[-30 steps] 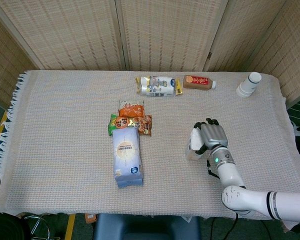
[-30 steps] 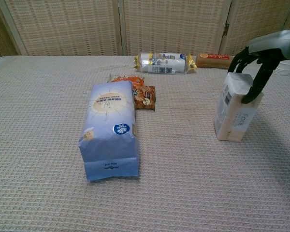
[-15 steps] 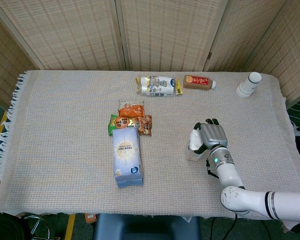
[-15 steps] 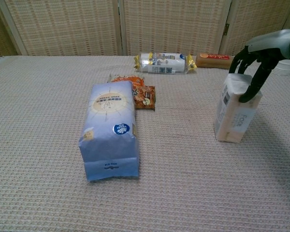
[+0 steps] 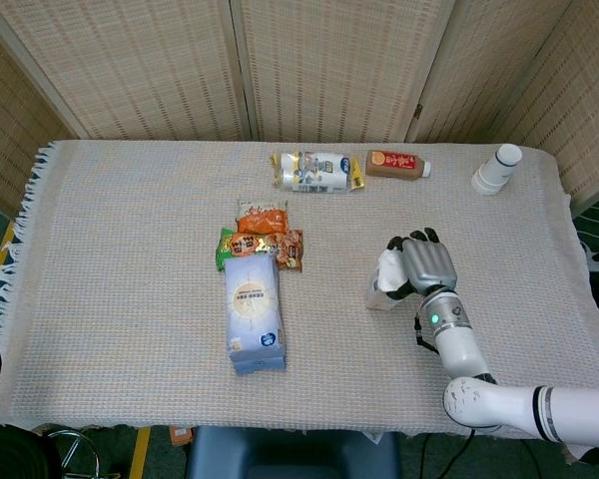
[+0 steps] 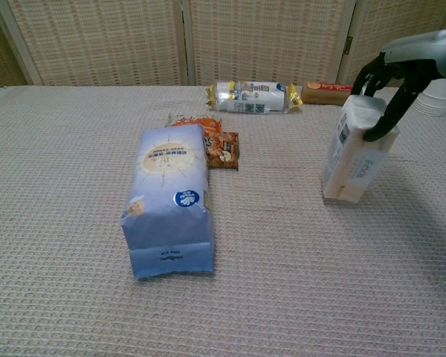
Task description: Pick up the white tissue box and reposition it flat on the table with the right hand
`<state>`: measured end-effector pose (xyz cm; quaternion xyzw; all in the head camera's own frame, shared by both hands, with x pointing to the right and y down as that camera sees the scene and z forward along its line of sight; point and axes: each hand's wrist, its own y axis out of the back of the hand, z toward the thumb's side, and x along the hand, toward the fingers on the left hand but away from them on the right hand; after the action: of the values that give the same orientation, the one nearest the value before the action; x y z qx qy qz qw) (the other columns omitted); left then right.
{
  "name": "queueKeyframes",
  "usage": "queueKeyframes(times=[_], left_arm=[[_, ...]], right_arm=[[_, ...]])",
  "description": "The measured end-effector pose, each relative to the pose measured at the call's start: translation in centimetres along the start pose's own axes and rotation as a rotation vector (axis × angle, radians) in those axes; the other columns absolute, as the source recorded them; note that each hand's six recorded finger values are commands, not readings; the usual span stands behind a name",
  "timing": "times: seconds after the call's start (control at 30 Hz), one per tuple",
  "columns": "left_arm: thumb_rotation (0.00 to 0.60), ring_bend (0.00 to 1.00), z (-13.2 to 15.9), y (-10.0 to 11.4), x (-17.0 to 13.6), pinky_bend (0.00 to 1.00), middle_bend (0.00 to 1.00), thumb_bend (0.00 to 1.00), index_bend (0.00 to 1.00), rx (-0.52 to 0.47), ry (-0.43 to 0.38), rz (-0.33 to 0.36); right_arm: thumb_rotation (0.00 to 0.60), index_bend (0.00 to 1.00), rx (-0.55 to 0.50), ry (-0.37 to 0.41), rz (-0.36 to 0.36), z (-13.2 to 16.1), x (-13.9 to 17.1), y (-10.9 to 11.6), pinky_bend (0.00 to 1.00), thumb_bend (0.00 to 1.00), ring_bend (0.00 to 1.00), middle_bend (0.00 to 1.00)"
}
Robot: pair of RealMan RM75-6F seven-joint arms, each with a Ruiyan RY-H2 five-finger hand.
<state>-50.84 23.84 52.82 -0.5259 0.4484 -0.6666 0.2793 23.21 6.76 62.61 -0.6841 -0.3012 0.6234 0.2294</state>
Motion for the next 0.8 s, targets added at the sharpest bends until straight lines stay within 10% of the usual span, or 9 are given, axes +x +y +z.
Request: queueKeyframes(times=[0.6, 0.8], left_arm=[[0.600, 0.00, 0.0, -0.1, 0.0, 0.11, 0.00, 0.52, 0.14, 0.004, 0.004, -0.004], [0.600, 0.00, -0.1, -0.2, 0.1, 0.11, 0.00, 0.52, 0.14, 0.004, 0.008, -0.006]], right_arm=[[0.600, 0.45, -0.695, 0.284, -0.079, -2.2, -0.4, 0.5, 0.00, 0.25, 0.45, 0.49], [0.600, 0.48, -0.779, 0.362, -0.036, -5.0, -1.2, -1.4, 0.00, 0.28, 0.45, 0.50]])
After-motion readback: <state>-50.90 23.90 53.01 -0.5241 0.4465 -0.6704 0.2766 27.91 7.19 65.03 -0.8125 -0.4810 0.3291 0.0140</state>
